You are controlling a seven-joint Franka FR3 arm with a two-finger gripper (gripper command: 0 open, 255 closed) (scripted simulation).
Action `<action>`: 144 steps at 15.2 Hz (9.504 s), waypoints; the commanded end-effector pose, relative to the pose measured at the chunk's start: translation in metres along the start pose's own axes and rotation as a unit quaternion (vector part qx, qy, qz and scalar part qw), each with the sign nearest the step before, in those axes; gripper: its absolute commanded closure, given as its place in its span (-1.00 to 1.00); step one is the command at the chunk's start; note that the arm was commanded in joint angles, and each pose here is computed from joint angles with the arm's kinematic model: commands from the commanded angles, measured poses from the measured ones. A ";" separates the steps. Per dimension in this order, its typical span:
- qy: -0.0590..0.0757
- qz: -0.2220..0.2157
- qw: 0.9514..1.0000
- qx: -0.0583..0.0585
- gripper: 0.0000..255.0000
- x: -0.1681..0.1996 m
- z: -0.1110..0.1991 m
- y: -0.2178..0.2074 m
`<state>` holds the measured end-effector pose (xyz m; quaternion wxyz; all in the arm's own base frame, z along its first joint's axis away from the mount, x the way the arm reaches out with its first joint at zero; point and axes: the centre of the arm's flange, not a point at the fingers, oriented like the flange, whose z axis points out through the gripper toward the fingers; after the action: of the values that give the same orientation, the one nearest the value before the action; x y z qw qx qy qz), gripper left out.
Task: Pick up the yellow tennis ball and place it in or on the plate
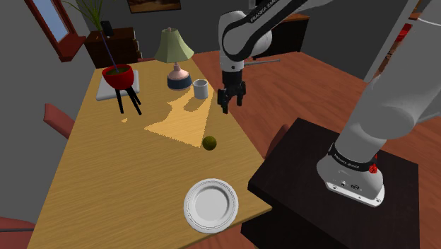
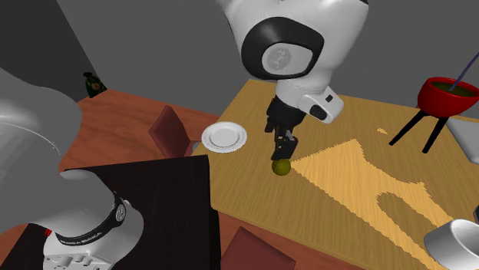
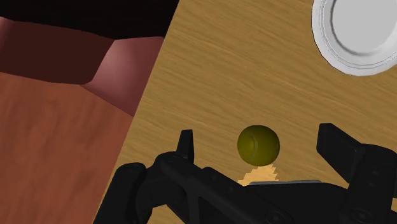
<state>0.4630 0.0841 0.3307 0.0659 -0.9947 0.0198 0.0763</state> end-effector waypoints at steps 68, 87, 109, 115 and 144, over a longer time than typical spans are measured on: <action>-0.017 -0.107 0.994 -0.010 -1.00 0.136 0.189 -0.121; -0.017 -0.107 0.994 -0.010 1.00 0.136 0.202 -0.120; -0.017 -0.107 0.994 -0.010 1.00 0.089 0.119 -0.153; -0.017 -0.107 0.994 -0.010 1.00 0.023 0.133 -0.195; -0.017 -0.107 0.994 -0.010 1.00 -0.081 0.232 -0.260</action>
<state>0.3611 0.3751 0.1499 0.0644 -0.9902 -0.0887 0.0861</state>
